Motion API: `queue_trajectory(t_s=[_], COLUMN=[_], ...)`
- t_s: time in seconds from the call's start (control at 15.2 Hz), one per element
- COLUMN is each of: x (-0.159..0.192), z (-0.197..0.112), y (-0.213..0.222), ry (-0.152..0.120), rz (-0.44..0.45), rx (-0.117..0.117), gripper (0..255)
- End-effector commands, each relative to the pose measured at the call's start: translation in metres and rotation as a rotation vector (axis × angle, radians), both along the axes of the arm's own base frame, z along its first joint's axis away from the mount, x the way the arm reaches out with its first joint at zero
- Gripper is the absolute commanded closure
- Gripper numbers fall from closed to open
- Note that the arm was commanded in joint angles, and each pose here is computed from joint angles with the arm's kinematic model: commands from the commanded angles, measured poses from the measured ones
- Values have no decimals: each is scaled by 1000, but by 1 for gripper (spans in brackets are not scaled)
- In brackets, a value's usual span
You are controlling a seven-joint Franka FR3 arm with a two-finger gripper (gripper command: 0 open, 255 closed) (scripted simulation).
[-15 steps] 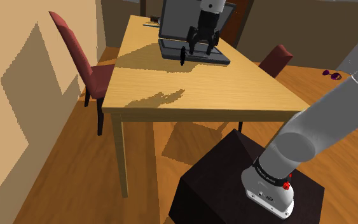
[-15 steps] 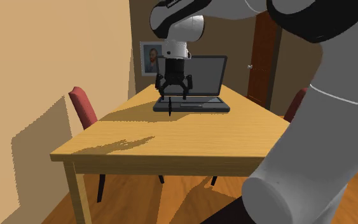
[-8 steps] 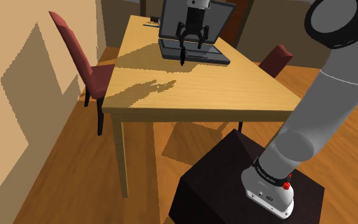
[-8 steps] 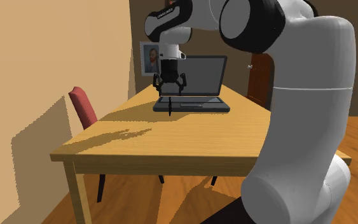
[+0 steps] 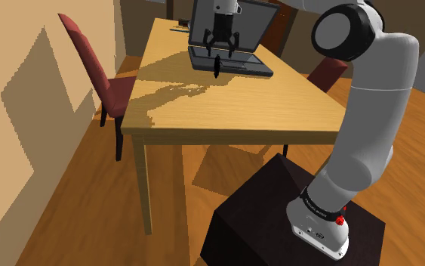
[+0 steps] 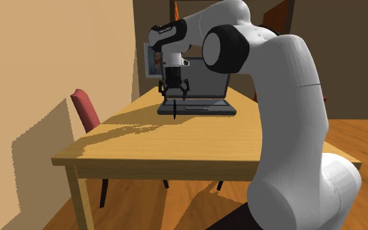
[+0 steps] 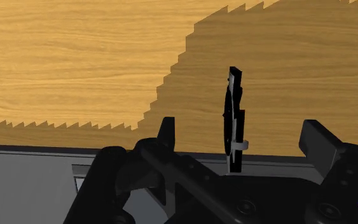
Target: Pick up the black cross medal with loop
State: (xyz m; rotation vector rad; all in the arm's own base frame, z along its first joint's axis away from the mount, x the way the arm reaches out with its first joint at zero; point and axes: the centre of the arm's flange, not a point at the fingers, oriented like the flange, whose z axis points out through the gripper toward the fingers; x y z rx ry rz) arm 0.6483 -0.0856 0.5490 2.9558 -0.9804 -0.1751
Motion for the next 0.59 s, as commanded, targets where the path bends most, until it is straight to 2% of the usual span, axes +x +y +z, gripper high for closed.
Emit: queue_trajectory(t_s=[0.0,0.33,0.4,0.53], x=[1,1,1,0], z=[-10,-29,-29,-29], y=[0,0,0,0], ry=[0,0,0,0], rz=[-3,-3,-3,-3], rx=[-1,-1,-1,-1], gripper=[0,0,255,255])
